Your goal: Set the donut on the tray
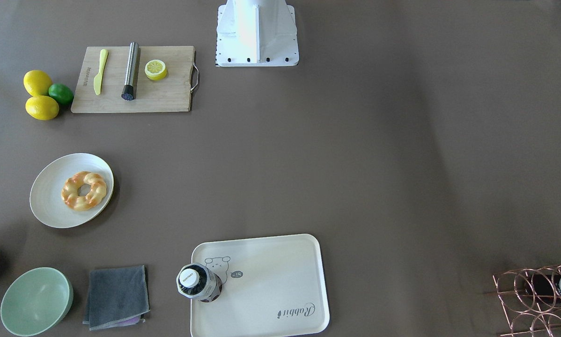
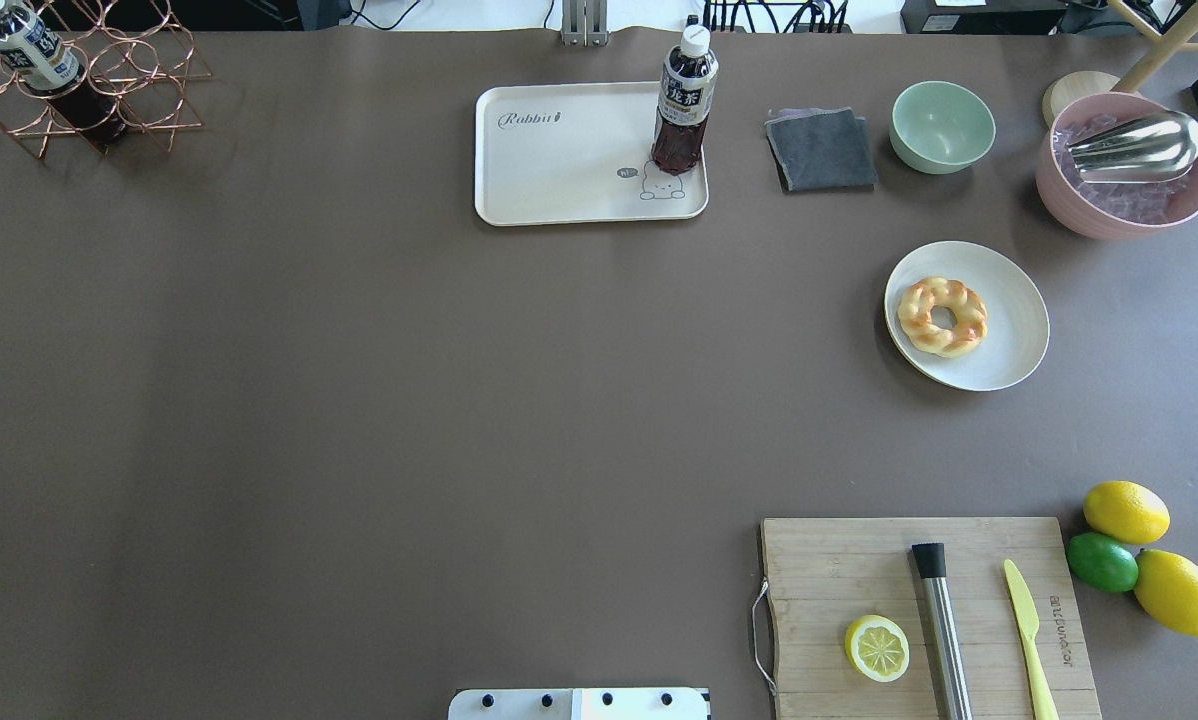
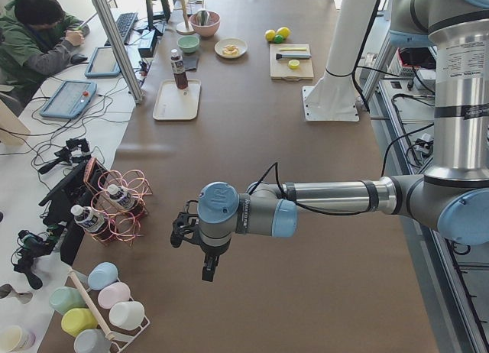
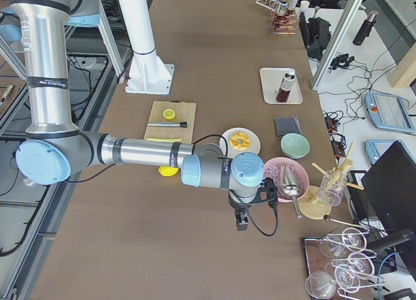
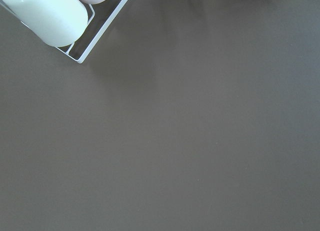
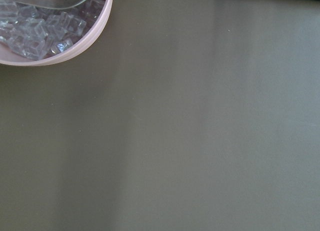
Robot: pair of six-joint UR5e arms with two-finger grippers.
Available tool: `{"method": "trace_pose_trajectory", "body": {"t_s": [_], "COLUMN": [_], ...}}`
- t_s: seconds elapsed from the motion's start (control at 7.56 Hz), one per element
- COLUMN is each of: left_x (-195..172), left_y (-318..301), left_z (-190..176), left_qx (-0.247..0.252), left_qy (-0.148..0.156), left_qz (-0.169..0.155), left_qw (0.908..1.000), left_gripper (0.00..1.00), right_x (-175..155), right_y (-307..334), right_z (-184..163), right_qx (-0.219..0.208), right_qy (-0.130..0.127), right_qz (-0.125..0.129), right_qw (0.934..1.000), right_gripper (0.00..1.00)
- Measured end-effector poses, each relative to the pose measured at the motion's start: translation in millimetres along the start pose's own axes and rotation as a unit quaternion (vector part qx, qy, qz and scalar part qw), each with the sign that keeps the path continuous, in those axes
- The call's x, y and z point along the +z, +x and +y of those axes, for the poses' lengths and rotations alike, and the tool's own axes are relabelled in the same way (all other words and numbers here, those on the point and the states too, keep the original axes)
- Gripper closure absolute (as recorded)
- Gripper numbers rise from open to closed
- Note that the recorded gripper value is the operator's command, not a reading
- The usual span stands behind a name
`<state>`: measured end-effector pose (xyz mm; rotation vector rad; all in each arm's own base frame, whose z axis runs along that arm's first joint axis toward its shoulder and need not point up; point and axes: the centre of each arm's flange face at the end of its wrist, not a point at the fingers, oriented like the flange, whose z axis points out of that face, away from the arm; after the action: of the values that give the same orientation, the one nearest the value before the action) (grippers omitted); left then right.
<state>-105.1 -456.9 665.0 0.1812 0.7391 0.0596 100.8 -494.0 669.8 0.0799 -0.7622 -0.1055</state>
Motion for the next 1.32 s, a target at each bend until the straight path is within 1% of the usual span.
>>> {"method": "trace_pose_trajectory", "body": {"t_s": [0.53, 0.93, 1.32], "left_x": [-0.1, -3.5, -3.6], "left_y": [1.1, 4.5, 7.4], "left_z": [-0.4, -5.4, -8.4], "left_qx": [0.001, 0.022, 0.028], "left_qy": [0.000, 0.021, 0.027], "left_qz": [0.002, -0.001, -0.002], "left_qw": [1.0000, 0.9995, 0.9992], "left_gripper": [0.02, 0.02, 0.02], "right_x": [-0.3, 0.2, -0.1], "right_y": [-0.3, 0.3, 0.0], "right_z": [-0.1, 0.1, -0.3], "right_qx": [0.000, 0.000, 0.001], "right_qy": [0.000, 0.000, 0.000], "right_qz": [0.000, 0.000, 0.000], "right_qw": [1.0000, 1.0000, 1.0000], "right_gripper": [0.00, 0.00, 0.00]}}
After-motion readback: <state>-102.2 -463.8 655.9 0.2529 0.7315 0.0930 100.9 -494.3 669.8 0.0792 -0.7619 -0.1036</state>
